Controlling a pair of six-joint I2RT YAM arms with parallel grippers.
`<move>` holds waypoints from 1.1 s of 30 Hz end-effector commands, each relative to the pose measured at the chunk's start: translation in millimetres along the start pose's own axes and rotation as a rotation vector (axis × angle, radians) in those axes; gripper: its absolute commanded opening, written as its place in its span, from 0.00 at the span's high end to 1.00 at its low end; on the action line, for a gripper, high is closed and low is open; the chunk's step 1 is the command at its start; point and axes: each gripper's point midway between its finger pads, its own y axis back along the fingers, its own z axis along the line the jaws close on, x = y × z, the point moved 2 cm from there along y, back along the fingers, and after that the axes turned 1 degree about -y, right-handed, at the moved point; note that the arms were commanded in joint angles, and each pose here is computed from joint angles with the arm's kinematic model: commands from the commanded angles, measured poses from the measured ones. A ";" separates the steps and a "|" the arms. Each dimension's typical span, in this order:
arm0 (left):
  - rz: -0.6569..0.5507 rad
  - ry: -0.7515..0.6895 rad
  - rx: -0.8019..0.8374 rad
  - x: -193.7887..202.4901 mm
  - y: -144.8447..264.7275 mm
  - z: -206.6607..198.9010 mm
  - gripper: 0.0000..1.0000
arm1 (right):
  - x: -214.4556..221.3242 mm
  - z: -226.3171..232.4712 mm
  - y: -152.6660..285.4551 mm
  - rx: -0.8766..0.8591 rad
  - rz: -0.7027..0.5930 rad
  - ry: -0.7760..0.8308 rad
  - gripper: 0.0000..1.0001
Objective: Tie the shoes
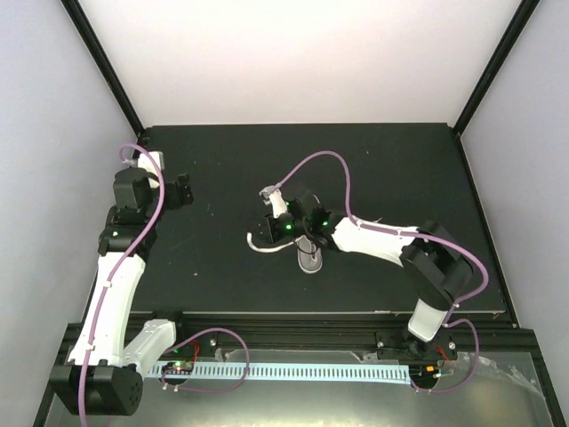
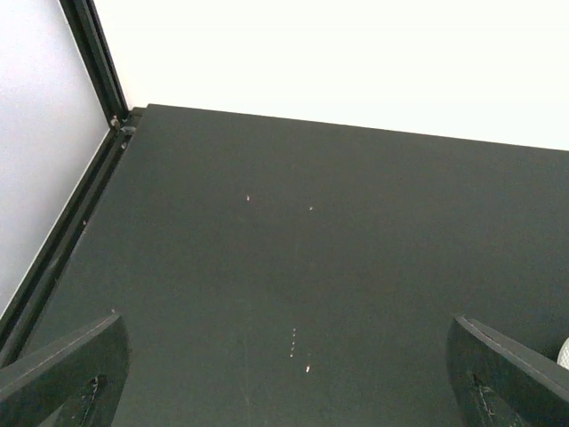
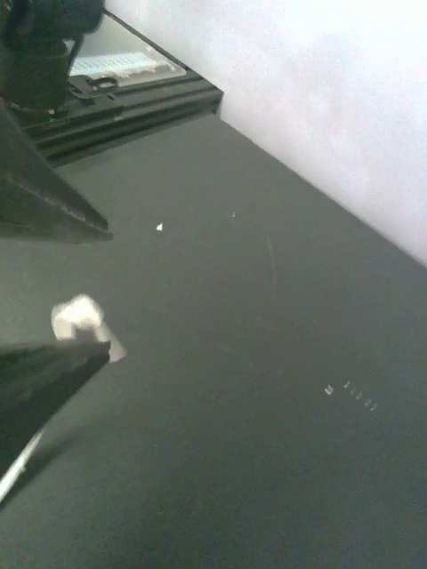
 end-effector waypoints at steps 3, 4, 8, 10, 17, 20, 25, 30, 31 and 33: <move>0.009 -0.006 0.026 -1.1 -8.1 -3.7 0.01 | -11.5 -11.5 12.6 0.144 -0.052 0.055 0.31; 0.018 -0.005 0.031 0.1 -9.5 -4.3 0.01 | -16.6 -13.9 20.7 0.185 -0.079 0.076 0.26; 0.044 0.005 0.091 5.8 -15.3 -14.2 0.01 | -37.7 -25.4 64.3 0.346 -0.180 0.112 0.17; 0.067 0.019 0.129 11.6 -19.5 -22.2 0.01 | -41.4 -37.1 88.6 0.413 -0.221 0.087 0.15; 0.319 0.086 0.326 80.3 -29.8 -98.9 0.09 | -21.1 -97.0 166.3 0.619 -0.274 -0.057 0.12; 0.493 0.156 0.384 136.7 -30.0 -125.4 0.22 | -7.8 -119.6 194.2 0.678 -0.311 -0.112 0.12; 0.693 0.104 0.294 217.0 -23.0 -136.6 0.32 | 10.0 -137.5 202.3 0.702 -0.308 -0.156 0.11; 0.769 0.061 0.243 243.9 -17.9 -136.3 0.39 | 9.1 -136.4 193.6 0.659 -0.303 -0.172 0.11; 0.783 0.058 0.241 247.5 -16.9 -136.9 0.39 | 8.4 -136.5 192.5 0.655 -0.305 -0.173 0.11; 0.808 0.046 0.223 255.8 -15.8 -134.0 0.40 | 7.3 -137.0 190.6 0.651 -0.304 -0.176 0.11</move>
